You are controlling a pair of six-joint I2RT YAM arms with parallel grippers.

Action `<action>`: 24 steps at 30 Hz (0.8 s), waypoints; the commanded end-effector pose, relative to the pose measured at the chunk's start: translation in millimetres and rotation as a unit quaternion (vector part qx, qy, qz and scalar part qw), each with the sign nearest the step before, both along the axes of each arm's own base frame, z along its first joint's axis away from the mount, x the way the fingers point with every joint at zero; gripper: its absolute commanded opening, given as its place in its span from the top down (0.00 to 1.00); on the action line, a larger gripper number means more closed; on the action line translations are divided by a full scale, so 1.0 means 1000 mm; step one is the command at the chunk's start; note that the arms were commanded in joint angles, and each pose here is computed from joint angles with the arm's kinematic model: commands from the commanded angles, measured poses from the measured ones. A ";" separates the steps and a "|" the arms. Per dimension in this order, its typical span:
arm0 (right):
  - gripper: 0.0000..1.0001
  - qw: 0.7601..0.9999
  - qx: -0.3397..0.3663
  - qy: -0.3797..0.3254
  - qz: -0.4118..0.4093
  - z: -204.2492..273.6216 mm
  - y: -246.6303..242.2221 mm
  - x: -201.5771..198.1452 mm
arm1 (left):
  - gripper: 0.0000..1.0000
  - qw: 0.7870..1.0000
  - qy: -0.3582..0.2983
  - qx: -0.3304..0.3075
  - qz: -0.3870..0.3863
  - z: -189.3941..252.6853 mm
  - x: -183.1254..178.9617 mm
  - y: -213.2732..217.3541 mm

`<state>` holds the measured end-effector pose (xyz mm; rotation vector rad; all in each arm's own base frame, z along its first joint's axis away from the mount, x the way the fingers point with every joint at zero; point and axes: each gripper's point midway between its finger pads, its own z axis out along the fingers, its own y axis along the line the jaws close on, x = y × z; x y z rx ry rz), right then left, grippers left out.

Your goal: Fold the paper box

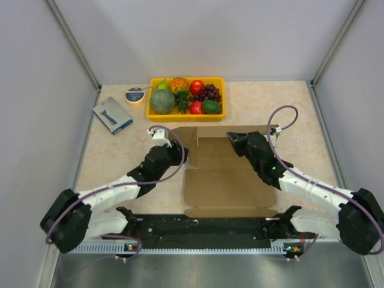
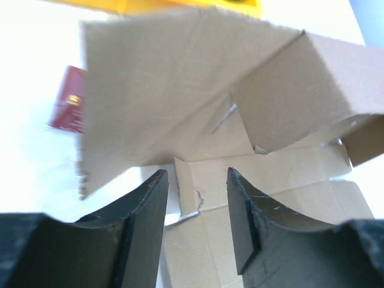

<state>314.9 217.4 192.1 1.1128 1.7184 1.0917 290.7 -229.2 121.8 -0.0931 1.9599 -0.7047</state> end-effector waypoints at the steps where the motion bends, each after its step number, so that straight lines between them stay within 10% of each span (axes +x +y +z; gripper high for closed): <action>1: 1.00 0.998 -0.061 0.027 0.005 -0.030 -0.006 -0.007 | 0.46 0.992 -0.035 0.080 0.095 0.017 0.000 0.058; 9: 1.00 0.998 -0.053 0.023 0.012 -0.028 -0.002 -0.007 | 0.11 0.985 -0.048 0.111 0.124 0.023 0.016 0.080; 14: 1.00 0.998 -0.052 0.023 0.015 -0.028 -0.002 -0.007 | 0.12 0.989 -0.049 0.124 0.068 0.008 0.042 0.074; 24: 1.00 0.999 -0.042 0.022 0.024 -0.026 0.005 -0.006 | 1.00 0.990 -0.084 0.092 -0.062 -0.001 0.027 0.022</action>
